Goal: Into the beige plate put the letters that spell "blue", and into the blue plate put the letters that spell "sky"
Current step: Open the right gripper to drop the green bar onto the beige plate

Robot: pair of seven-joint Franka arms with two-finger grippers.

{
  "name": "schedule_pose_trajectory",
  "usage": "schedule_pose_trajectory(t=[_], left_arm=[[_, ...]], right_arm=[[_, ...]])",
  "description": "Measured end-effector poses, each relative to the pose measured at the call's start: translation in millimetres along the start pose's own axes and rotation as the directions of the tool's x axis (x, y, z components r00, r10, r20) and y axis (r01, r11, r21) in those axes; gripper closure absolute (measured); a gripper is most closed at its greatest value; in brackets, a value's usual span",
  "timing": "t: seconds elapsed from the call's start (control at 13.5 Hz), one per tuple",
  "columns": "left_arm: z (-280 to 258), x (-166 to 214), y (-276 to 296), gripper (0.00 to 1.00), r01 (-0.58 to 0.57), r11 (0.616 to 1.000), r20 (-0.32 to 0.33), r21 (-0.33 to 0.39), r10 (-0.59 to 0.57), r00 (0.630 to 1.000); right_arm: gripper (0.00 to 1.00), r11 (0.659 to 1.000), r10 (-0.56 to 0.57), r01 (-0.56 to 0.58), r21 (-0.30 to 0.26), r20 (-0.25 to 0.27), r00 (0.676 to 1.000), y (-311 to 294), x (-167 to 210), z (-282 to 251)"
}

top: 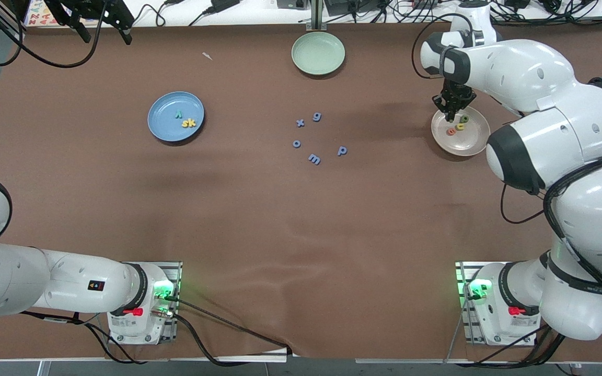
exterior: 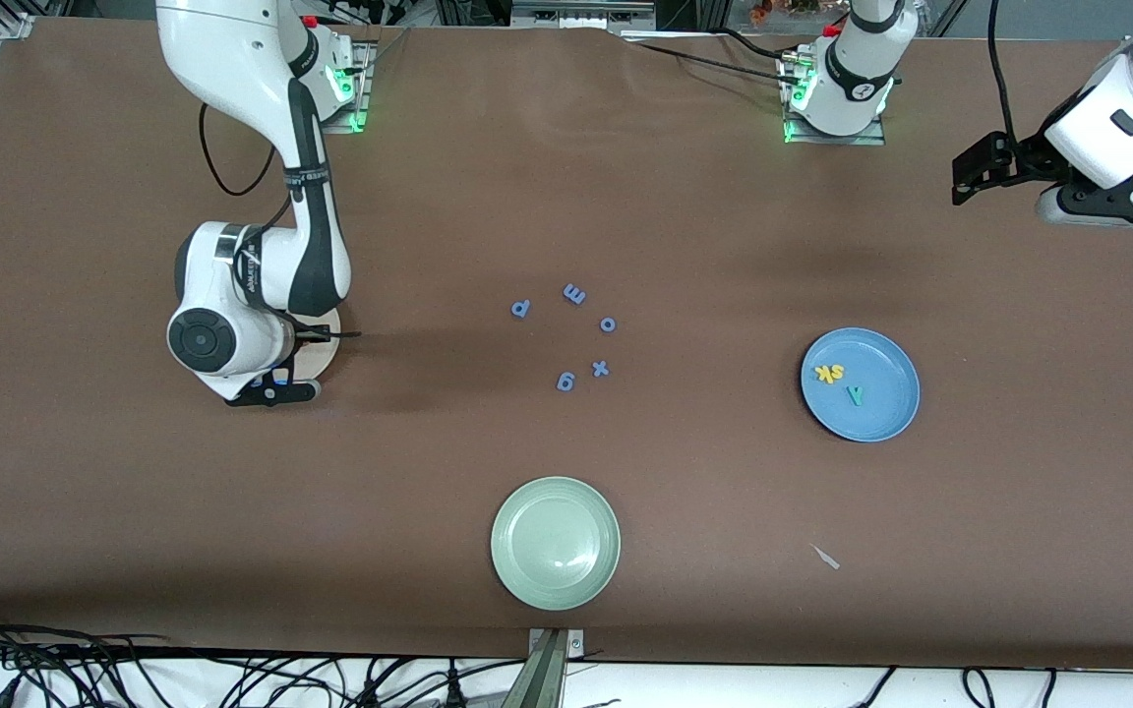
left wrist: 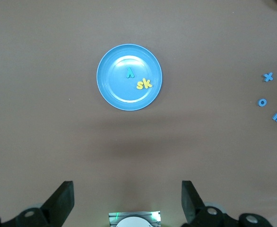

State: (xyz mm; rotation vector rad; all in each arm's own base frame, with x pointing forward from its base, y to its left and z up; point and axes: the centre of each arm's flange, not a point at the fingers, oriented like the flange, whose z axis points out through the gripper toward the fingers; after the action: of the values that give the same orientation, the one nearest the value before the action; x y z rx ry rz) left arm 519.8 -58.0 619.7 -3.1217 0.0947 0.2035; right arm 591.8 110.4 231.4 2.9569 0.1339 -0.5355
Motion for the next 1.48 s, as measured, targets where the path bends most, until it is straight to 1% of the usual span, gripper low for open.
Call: schedule_pose_trajectory(t=[0.07,0.22,0.3,0.37,0.44,0.59,0.67,1.04,1.18,1.33,1.48], left_arm=[[0,0,0,0.0,0.0,1.0,0.001,0.0,0.0,1.0],[0,0,0,0.0,0.001,1.0,0.001,0.0,-0.001,1.0],[0,0,0,0.0,0.001,1.0,0.001,0.0,-0.001,1.0],[0,0,0,0.0,0.001,1.0,0.001,0.0,-0.001,1.0],[0,0,0,0.0,0.001,1.0,0.001,0.0,-0.001,1.0],[0,0,0,0.0,0.001,1.0,0.002,0.0,-0.001,1.0],[0,0,0,0.0,0.001,1.0,0.002,0.0,-0.001,1.0],[0,0,0,0.0,0.001,1.0,0.002,0.0,-0.001,1.0],[0,0,0,0.0,0.001,1.0,0.002,0.0,-0.001,1.0],[0,0,0,0.0,0.001,1.0,0.002,0.0,-0.001,1.0],[0,0,0,0.0,0.0,1.0,0.003,0.0,0.0,1.0]], right_arm=[[0.74,1.0,0.006,-0.006,0.0,0.002,1.0,4,1,1],[0.52,1.0,0.005,-0.005,0.0,-0.009,1.0,3,3,-4],[0.43,1.0,0.0,0.0,0.0,-0.018,1.0,0,4,-9],[0.32,1.0,-0.001,0.001,0.001,-0.019,1.0,-6,5,-16],[0.2,1.0,0.009,-0.009,0.004,-0.01,1.0,-13,4,-24],[0.02,0.999,0.034,-0.034,0.009,0.011,0.999,-30,2,-44],[0.0,0.999,0.037,-0.037,0.011,0.018,0.999,-36,1,-52],[0.0,0.999,0.023,-0.024,0.025,0.016,1.0,-50,-6,-75],[0.0,0.999,0.016,-0.016,0.039,-0.005,1.0,-52,-12,-97],[0.0,1.0,0.005,-0.004,0.009,-0.02,1.0,-50,-24,-122],[0.0,1.0,-0.018,0.018,0.008,-0.023,1.0,-34,-36,-143]])
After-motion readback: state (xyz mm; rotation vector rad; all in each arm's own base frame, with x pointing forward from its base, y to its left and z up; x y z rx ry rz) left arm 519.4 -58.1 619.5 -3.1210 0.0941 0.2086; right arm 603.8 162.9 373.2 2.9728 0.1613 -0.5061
